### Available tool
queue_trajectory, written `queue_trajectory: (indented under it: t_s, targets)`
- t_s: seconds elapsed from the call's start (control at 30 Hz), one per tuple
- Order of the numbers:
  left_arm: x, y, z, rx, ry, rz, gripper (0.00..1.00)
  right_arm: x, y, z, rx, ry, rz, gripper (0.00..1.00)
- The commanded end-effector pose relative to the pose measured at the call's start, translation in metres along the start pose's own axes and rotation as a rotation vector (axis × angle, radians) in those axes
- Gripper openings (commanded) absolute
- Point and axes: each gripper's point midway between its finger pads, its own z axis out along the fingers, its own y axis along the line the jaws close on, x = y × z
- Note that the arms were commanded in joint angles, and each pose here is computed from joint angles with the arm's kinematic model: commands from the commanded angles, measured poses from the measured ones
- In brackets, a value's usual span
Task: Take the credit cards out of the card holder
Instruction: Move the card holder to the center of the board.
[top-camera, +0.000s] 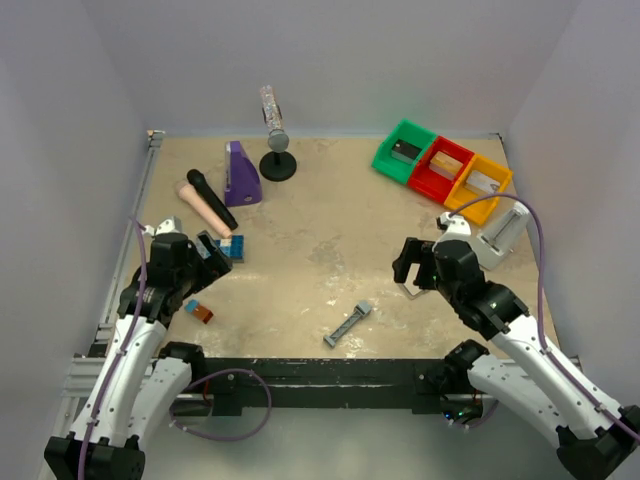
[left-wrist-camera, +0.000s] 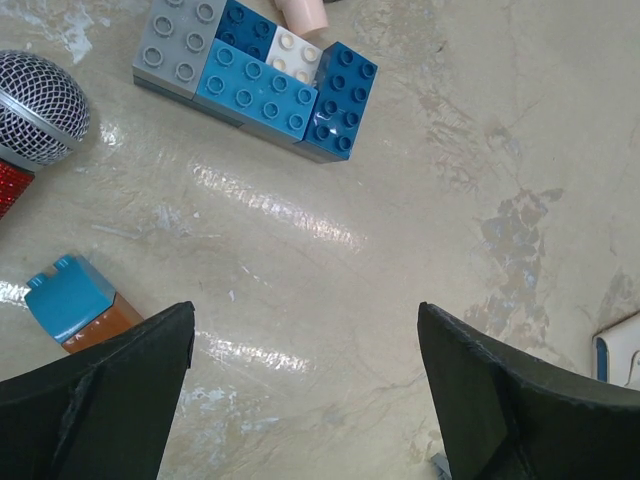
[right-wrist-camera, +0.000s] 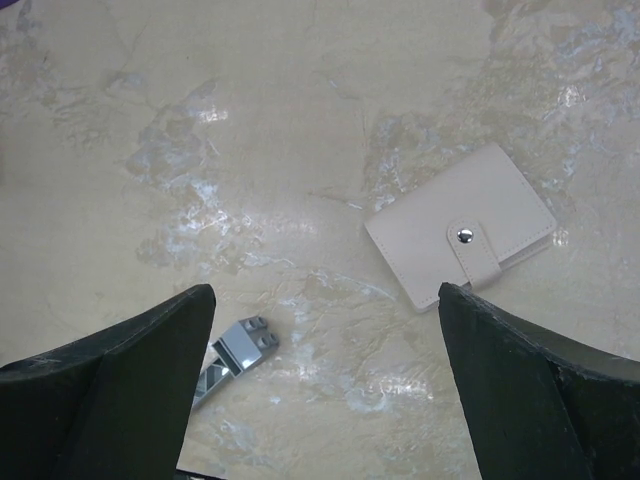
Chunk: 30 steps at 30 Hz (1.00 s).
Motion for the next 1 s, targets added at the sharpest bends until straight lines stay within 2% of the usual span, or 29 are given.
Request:
queue_trajectory:
  t_s: [0.0,0.17,0.37,0.57,0.7,0.97]
  targets:
    - [0.002,-0.005,-0.002,0.032,0.012,0.017,0.98,0.003,-0.004,-0.003,0.032,0.041,0.001,0.99]
    - [0.011,-0.017,0.001,0.129,0.039,0.053,1.00,0.008,-0.013,-0.002,0.083,0.070,-0.022,0.99]
    - [0.015,-0.032,-0.004,0.240,0.031,0.084,1.00,0.014,-0.023,0.001,0.157,0.051,0.127,0.99]
    - [0.021,-0.037,-0.006,0.265,0.043,0.109,1.00,0.023,-0.045,-0.001,0.244,0.031,0.250,0.99]
    - [0.027,-0.041,-0.008,0.276,0.054,0.136,1.00,0.034,-0.058,0.006,0.262,0.081,0.346,0.98]
    - [0.031,-0.041,-0.008,0.265,0.064,0.146,0.97,0.059,-0.074,0.023,0.344,0.194,0.414,0.90]
